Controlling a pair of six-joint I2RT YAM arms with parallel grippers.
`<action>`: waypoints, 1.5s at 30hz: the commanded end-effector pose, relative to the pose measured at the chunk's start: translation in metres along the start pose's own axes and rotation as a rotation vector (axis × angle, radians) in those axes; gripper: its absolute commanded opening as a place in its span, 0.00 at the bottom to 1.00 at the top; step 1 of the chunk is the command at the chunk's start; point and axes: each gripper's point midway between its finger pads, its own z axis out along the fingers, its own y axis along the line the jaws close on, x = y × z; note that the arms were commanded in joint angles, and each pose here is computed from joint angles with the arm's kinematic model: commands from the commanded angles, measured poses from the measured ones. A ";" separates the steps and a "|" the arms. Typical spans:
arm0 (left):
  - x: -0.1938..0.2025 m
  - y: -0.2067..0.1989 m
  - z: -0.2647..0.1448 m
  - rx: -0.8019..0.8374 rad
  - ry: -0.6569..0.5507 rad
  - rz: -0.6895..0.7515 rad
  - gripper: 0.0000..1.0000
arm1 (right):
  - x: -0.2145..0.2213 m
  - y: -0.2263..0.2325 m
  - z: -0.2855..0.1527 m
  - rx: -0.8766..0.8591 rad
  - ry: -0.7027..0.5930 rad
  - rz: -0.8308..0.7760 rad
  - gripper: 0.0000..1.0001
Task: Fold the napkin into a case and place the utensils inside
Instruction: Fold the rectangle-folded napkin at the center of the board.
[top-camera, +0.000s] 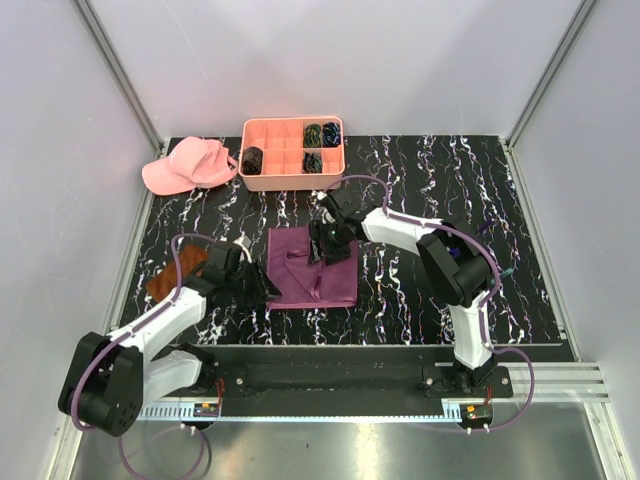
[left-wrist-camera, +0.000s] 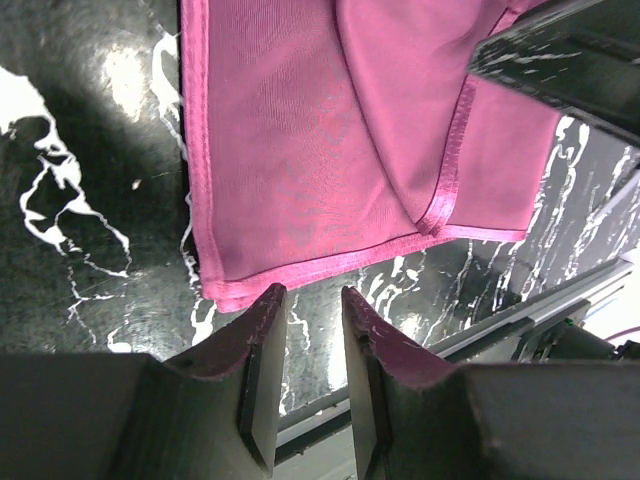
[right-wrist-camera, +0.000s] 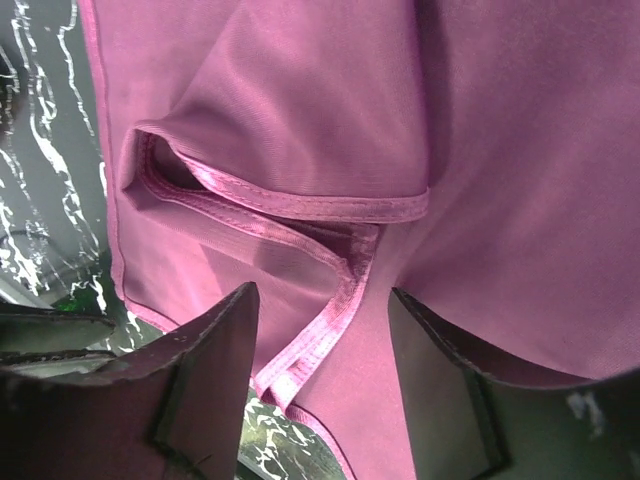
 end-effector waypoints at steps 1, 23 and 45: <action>-0.010 -0.002 0.003 0.008 -0.049 0.014 0.31 | -0.009 0.010 0.003 -0.053 -0.029 -0.026 0.60; 0.010 0.036 0.024 -0.078 -0.012 -0.017 0.28 | -0.002 0.048 0.004 -0.164 0.004 -0.016 0.03; 0.000 0.019 -0.028 -0.081 -0.126 -0.050 0.46 | 0.037 0.139 0.016 -0.356 0.124 0.006 0.25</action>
